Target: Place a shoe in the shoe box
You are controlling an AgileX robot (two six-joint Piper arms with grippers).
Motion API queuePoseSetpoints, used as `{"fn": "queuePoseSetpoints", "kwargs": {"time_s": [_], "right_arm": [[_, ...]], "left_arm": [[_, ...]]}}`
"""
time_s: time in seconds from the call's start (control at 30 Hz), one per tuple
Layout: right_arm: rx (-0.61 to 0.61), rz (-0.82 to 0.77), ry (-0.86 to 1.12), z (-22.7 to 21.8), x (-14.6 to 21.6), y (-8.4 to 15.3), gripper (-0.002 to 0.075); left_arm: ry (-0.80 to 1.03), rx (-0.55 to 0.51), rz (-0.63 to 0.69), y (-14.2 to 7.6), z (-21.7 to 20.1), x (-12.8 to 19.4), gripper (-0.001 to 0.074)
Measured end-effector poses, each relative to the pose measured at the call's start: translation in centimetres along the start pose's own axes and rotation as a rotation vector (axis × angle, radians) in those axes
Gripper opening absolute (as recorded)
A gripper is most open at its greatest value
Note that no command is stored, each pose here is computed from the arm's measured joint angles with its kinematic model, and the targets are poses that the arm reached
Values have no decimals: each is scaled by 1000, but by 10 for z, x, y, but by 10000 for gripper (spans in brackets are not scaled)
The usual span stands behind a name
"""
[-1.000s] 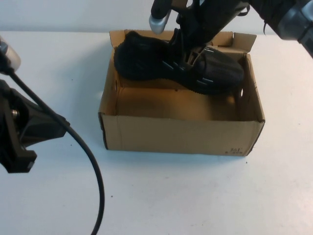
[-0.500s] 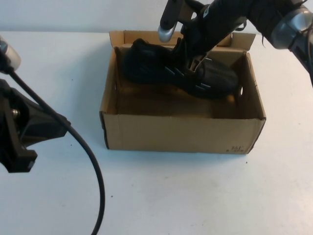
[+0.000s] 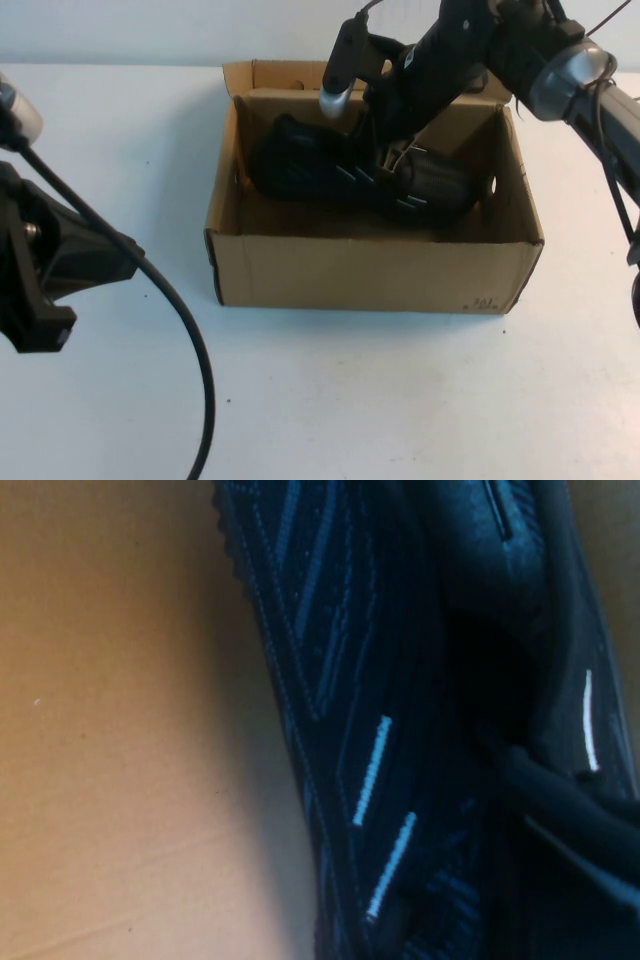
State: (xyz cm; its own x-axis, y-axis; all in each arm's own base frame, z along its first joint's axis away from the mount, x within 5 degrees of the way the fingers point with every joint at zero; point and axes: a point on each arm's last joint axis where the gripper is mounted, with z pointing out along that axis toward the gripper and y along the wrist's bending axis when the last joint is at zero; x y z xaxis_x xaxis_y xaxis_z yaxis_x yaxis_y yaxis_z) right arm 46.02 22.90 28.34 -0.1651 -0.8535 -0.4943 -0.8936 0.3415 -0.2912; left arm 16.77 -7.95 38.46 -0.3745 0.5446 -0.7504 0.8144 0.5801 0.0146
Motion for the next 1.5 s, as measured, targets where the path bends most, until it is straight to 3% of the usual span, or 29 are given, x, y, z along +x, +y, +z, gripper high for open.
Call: {"fn": "queuePoseSetpoints", "kwargs": {"time_s": [0.57, 0.67, 0.87, 1.0, 1.27, 1.37, 1.5], "right_arm": [[-10, 25, 10, 15, 5, 0, 45], [-4, 40, 6, 15, 5, -1, 101], [20, 104, -17, 14, 2, -3, 314], [42, 145, -37, 3, -2, -5, 363], [114, 149, -124, -68, -21, -5, 361], [132, 143, -152, -102, -27, -2, 309], [149, 185, -216, -156, -35, 8, 164]], "left_arm": [[4, 5, 0, 0, 0, 0, -1], [7, 8, 0, -1, 0, 1, -1], [19, 22, 0, -2, 0, 2, -1], [22, 25, 0, -2, 0, 2, -1], [30, 33, 4, -4, -1, 3, -1], [30, 20, 29, -11, -10, 5, -1], [1, -46, 84, -24, -32, 9, -1]]}}
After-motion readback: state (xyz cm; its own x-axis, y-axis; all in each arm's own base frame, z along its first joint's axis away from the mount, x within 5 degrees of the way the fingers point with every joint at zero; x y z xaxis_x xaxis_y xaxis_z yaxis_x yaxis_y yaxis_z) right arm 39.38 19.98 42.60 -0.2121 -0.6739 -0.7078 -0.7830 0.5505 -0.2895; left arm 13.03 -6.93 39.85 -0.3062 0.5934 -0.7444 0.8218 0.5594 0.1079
